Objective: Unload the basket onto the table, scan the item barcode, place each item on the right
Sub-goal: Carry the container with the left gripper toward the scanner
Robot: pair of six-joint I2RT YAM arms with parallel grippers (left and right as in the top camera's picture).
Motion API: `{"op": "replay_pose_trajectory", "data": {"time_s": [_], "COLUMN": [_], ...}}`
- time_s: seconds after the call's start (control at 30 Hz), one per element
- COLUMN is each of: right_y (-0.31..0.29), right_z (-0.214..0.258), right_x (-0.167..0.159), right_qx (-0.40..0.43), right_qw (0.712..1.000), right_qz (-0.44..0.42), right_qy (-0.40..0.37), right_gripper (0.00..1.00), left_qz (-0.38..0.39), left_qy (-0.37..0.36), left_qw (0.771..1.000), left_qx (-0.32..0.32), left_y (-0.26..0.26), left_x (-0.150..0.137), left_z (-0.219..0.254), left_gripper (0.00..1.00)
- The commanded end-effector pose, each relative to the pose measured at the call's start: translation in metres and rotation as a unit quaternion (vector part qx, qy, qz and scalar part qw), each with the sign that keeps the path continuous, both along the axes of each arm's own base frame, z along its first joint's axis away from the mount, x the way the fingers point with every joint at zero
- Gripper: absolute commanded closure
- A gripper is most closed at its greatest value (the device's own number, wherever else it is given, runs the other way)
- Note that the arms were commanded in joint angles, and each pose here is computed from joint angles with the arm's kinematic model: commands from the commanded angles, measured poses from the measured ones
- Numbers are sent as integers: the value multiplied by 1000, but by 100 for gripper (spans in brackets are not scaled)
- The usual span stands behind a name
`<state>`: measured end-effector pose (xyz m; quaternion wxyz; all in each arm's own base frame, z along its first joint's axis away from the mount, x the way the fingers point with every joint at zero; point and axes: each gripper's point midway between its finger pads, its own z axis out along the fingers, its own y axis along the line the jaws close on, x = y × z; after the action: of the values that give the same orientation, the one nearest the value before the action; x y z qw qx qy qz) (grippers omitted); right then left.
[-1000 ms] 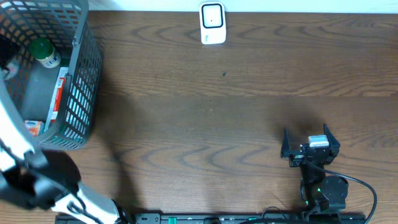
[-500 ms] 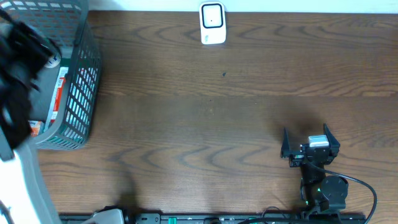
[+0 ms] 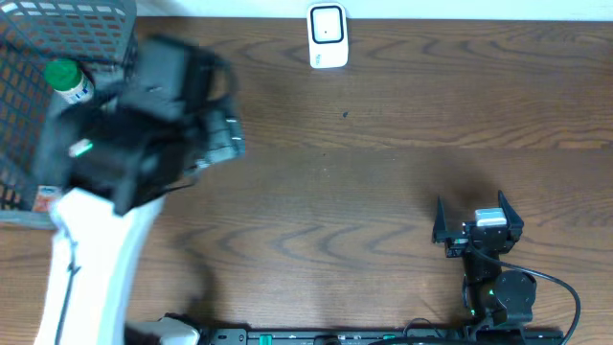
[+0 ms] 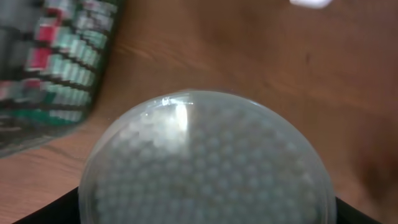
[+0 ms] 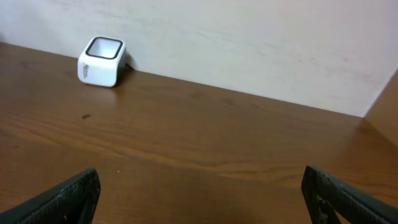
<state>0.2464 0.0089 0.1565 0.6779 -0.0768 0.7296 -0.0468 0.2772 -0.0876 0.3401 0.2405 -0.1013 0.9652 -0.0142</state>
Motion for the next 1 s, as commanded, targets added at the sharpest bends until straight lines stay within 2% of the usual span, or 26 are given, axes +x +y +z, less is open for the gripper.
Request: {"op": "replay_pose_trajectory", "data": {"time_s": [0.0,0.17,0.4,0.63,0.7,0.97], "right_y": [-3,-3,-3,-3,-3,-3], "right_z": [-1,-1,-1,-1,-1,-1], "right_x": [0,0,0,0,0,0], "right_qx": [-6,-6,-6,-6,-6,-6], "right_qw": [1000,1000,1000,1000,1000,1000], "right_qz": [-7,-7,-7,-7,-7,-7], "right_qy": [2,1,2,2,2,2], "right_gripper": [1,1,1,1,1,1], "left_qz": [-71,-181,-200,-193,-193,-181], "left_qy": [100,206,292,396,417,421], "left_qw": [992,962,935,895,886,888], "left_qx": [12,-18,22,65,56,38], "left_y": [-37,-97,-121,-115,-119,-123], "left_x": [-12,-20,-23,-50,-58,-60], "left_z": [-38,-82,-136,-194,-210,-253], "left_gripper": [34,34,34,34,34,35]}}
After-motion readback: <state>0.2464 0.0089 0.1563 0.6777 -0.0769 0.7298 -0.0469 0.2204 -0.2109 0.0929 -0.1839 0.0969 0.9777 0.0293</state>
